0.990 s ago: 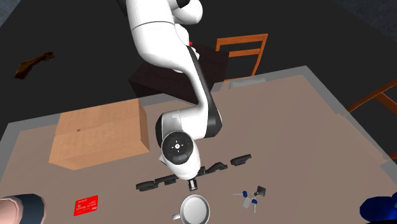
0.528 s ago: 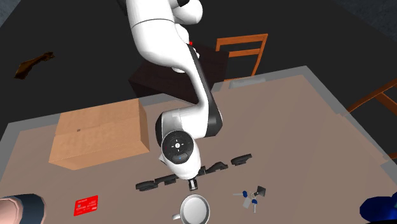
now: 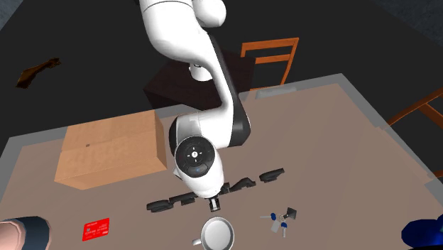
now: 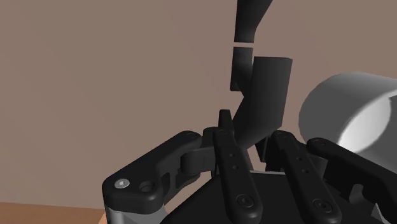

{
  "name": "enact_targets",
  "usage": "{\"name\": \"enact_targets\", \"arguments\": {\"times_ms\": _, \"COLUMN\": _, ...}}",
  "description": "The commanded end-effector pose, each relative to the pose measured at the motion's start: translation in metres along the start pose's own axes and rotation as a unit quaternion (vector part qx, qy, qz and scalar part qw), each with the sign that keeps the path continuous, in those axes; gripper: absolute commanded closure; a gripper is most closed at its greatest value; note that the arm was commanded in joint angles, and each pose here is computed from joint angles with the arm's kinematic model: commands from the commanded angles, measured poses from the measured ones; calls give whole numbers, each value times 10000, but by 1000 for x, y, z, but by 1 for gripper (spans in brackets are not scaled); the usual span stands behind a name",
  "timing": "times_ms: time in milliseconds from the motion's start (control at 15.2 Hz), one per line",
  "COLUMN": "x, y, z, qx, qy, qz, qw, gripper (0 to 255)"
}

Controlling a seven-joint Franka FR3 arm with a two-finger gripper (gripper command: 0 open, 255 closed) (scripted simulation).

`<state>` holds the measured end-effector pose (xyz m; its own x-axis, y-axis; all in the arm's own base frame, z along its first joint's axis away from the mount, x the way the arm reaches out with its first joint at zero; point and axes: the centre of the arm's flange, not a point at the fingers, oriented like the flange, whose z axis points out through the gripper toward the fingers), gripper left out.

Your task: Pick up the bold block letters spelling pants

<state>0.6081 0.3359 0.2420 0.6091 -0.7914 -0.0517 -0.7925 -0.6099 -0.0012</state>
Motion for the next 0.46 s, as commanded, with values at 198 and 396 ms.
{"name": "enact_targets", "arguments": {"times_ms": 198, "x": -2, "y": 0, "z": -27, "qx": 2, "qy": 0, "qz": 0, "qw": 10000, "gripper": 255}}
{"name": "enact_targets", "arguments": {"times_ms": 396, "x": -2, "y": 0, "z": -33, "qx": 2, "qy": 0, "qz": 0, "qw": 10000, "gripper": 255}}
